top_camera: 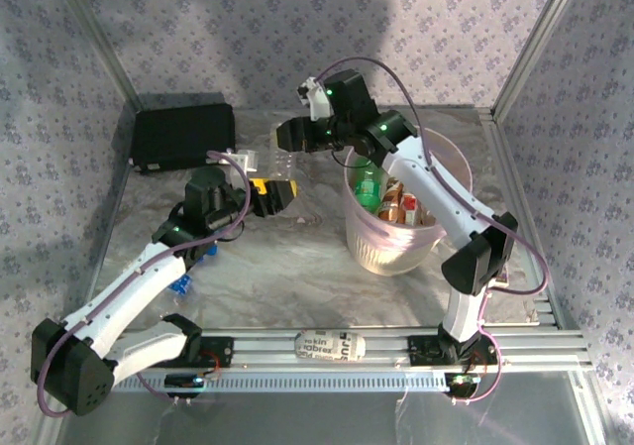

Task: Put the plastic bottles in the bin

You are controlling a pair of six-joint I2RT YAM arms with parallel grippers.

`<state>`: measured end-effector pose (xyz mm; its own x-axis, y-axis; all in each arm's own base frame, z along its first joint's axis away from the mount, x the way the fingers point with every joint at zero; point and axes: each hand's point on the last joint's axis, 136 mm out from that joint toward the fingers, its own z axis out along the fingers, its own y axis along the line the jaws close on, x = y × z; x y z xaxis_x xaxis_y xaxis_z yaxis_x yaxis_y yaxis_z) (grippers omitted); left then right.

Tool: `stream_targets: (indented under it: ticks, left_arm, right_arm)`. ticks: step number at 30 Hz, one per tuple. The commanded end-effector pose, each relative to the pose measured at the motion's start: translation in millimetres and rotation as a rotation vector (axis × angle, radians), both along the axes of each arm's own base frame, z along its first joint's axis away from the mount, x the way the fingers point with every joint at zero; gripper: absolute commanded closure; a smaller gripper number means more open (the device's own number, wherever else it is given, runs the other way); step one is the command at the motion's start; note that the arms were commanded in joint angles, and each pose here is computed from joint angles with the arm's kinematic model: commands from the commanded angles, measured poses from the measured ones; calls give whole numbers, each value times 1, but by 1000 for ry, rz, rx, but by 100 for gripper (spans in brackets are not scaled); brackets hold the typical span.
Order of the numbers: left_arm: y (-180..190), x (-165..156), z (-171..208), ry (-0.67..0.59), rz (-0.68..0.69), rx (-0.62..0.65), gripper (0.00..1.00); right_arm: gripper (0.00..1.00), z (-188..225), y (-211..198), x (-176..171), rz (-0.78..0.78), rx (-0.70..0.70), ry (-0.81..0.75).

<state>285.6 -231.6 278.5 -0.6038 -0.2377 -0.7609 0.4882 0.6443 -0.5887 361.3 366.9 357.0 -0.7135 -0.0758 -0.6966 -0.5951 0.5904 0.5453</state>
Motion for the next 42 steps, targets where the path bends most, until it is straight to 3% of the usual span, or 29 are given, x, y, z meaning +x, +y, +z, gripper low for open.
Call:
stream_targets:
  ticks: [1,8,14,20,28,35,42]
  left_arm:
    - [4,-5,22,-54,-7,22,10]
    - [29,-11,9,-19,65,99,5]
    - [89,2,-47,205,289,248,5]
    - [132,5,-94,332,428,457,8]
    - [158,10,-132,433,436,727,8]
    - [165,19,-152,495,420,784,10]
    - [170,17,-168,534,428,820,11]
  right_arm:
    - [51,36,-11,3,5,31,-79]
    - [51,82,-55,7,-65,25,-185]
    - [51,108,-126,-6,-191,-4,-240]
    - [51,113,-195,-46,-343,-33,-197]
    - [52,63,-265,-72,-485,-246,-49]
    - [51,0,-271,-66,-461,-375,130]
    - [51,-56,-262,-49,-449,-369,251]
